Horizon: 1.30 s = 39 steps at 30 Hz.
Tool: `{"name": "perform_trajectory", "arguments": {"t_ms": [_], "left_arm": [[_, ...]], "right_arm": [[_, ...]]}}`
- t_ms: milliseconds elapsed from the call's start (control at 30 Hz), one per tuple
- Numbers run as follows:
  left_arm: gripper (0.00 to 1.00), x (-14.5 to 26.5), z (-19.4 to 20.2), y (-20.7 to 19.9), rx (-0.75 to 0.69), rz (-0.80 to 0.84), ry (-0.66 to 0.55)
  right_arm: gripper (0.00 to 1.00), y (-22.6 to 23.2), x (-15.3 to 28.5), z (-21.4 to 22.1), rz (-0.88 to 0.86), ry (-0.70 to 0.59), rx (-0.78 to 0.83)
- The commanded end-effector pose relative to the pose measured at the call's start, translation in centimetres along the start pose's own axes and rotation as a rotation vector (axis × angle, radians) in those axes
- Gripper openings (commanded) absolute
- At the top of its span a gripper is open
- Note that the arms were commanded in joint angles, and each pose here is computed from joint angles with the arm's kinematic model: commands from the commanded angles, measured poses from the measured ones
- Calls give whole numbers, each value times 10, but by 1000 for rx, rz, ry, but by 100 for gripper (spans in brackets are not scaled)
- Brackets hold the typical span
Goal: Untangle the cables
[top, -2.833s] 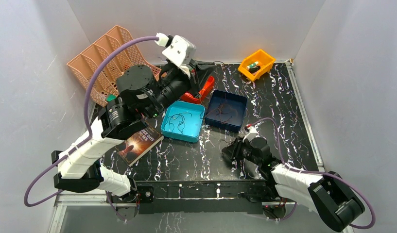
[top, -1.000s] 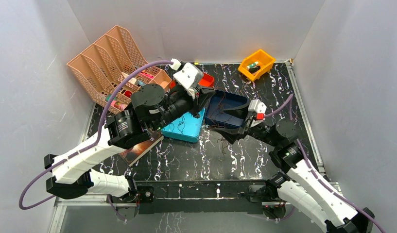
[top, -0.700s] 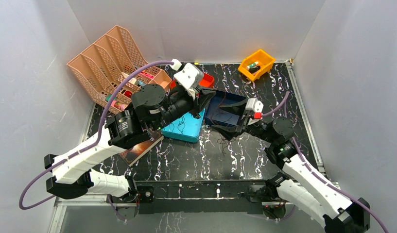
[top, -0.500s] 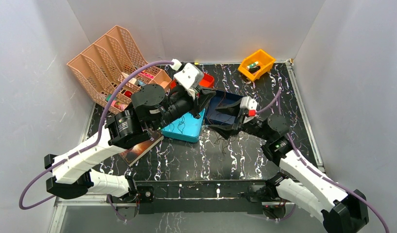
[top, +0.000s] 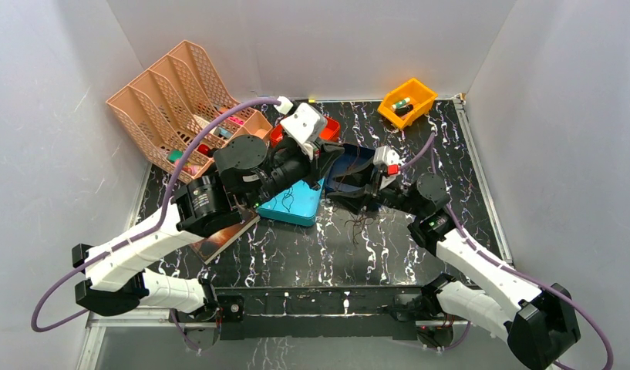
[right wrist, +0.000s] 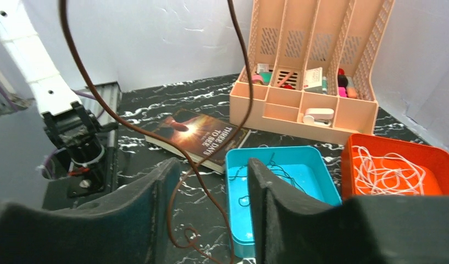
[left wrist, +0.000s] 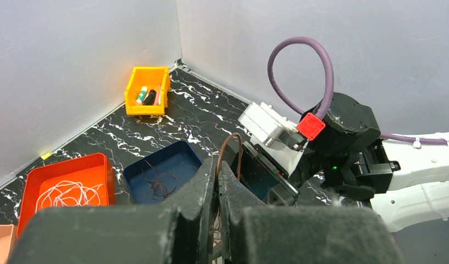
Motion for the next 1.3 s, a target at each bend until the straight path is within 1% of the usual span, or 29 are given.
{"name": "perform_trajectory", "arguments": {"t_ms": [0,33,100,167,267,300,333,400,500,667,700,833,900,1000,1100,1167,1267], "left_arm": [[0,4,-10,0,19,4,-43],[0,4,-10,0,20,4,-42],[0,4,-9,-1,25,4,-41],[0,5,-8,0,27,-1,-40],[0,7,-4,6,34,-39,-37],[0,8,-1,11,42,-76,-31],[0,10,1,16,55,-110,-30],[0,14,12,24,82,-172,-23],[0,19,34,31,131,-242,-1],[0,30,84,42,219,-367,66],[3,32,94,43,238,-386,74],[33,37,127,43,273,-415,116],[41,38,140,42,293,-422,133],[47,37,156,37,318,-414,157],[49,36,174,34,340,-424,197],[50,36,183,32,349,-423,216],[51,36,193,30,365,-419,236]], "right_arm": [[50,12,-7,-39,-68,-96,58],[44,13,-7,-38,-70,-90,52],[37,11,-7,-37,-55,-80,42],[29,4,-6,-35,-4,-70,28],[9,-11,-4,-35,114,-49,-20],[3,-15,-5,-34,145,-33,-43],[0,-19,-4,-33,179,-10,-65],[0,-26,-1,-32,249,18,-115],[0,-35,4,-34,352,24,-174],[0,-61,25,-43,600,-61,-211],[0,-64,29,-45,635,-79,-208],[0,-81,42,-58,783,-120,-177],[0,-89,50,-63,857,-143,-158],[0,-100,60,-68,946,-182,-111],[0,-110,64,-70,1005,-183,-61],[0,-115,59,-66,1000,-152,-40],[0,-124,51,-60,997,-64,-3]]}}
Point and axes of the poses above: each gripper's point midway between its finger pads, its own x axis back along the fingers, its own y axis along the line the jaws close on, z = x × y, the point moved 3 cm from there along x, back along the fingers, and after that the axes turned 5 degrees about -x, right-handed, at the moved point
